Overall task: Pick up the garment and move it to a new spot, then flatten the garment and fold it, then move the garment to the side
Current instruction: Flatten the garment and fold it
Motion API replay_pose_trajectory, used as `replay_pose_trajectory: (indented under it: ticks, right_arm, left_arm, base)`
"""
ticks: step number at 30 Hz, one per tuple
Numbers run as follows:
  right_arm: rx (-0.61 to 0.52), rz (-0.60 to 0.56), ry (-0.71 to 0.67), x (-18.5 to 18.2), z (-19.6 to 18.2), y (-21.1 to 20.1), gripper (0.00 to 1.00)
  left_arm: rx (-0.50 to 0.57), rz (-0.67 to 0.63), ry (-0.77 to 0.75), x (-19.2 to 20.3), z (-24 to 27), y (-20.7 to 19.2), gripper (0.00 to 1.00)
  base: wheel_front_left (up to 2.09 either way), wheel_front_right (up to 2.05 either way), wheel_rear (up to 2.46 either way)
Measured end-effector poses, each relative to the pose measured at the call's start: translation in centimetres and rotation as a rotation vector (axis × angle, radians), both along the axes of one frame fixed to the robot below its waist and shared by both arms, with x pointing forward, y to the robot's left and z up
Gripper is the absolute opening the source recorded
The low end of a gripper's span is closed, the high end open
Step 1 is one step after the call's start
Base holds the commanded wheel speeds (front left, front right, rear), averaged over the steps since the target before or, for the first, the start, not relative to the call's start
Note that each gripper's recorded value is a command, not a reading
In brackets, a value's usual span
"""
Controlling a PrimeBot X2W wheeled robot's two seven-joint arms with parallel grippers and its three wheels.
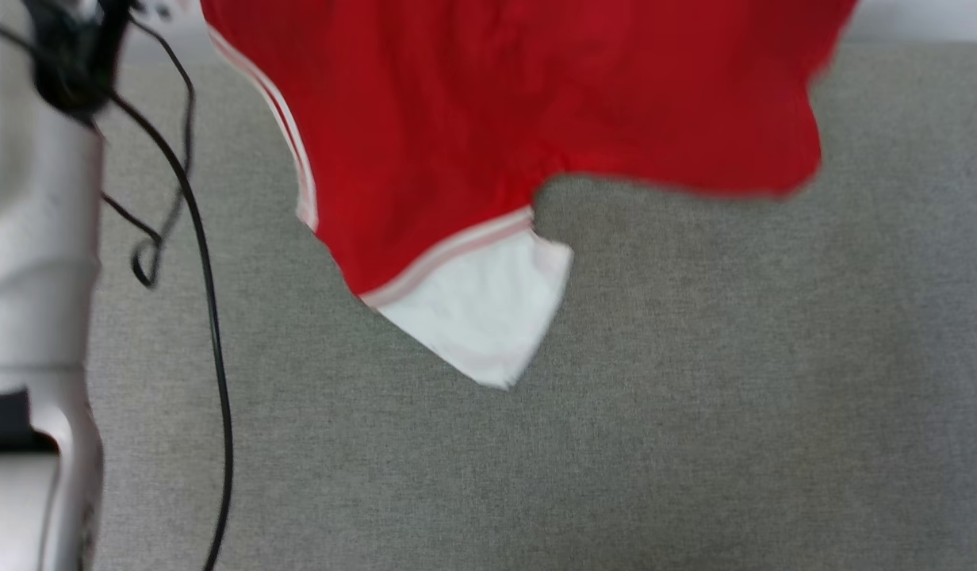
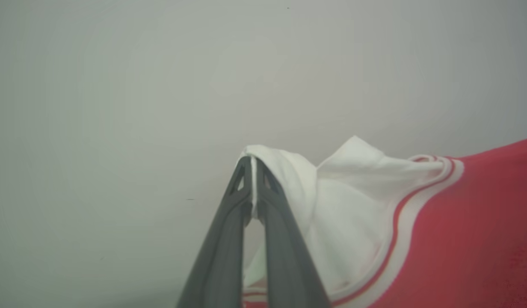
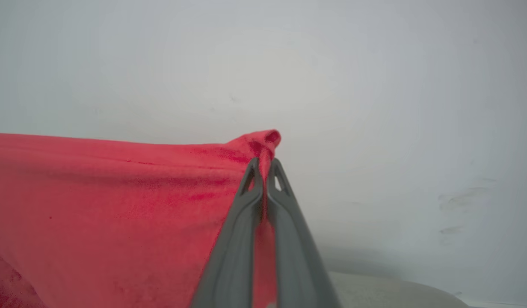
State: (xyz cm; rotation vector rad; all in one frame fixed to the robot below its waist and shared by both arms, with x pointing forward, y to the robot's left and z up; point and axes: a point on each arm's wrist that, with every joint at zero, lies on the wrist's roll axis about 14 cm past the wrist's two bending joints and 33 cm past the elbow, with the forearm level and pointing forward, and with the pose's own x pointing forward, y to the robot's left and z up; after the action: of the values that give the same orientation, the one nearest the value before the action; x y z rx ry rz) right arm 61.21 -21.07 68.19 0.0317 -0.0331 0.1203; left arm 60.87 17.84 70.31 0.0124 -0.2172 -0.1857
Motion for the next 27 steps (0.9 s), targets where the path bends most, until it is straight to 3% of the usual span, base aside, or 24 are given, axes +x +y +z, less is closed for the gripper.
replay_pose_trajectory:
  ticks: [6,12,21,27]
  right_arm:
    - [-0.035,-0.025,-0.152,3.3,5.1,0.0,0.00]
    - [-0.047,-0.029,-0.178,6.8,4.8,0.5,0.00]
    - [-0.053,0.004,-0.033,11.6,-4.6,2.5,0.00]
    - [-0.061,0.050,0.064,12.8,-11.0,4.3,0.00]
  left_arm:
    - [0.022,0.034,-0.110,3.5,4.8,0.5,0.00]
    - [0.035,0.068,-0.136,6.9,5.0,1.4,0.00]
    - [0.022,0.075,0.023,11.8,-4.4,1.8,0.00]
    - [-0.034,0.081,0.159,12.7,-11.8,2.5,0.00]
  base:
    - [0.00,0.00,0.00]
    - [0.00,0.00,0.00]
    - [0.00,0.00,0.00]
    - [0.00,0.00,0.00]
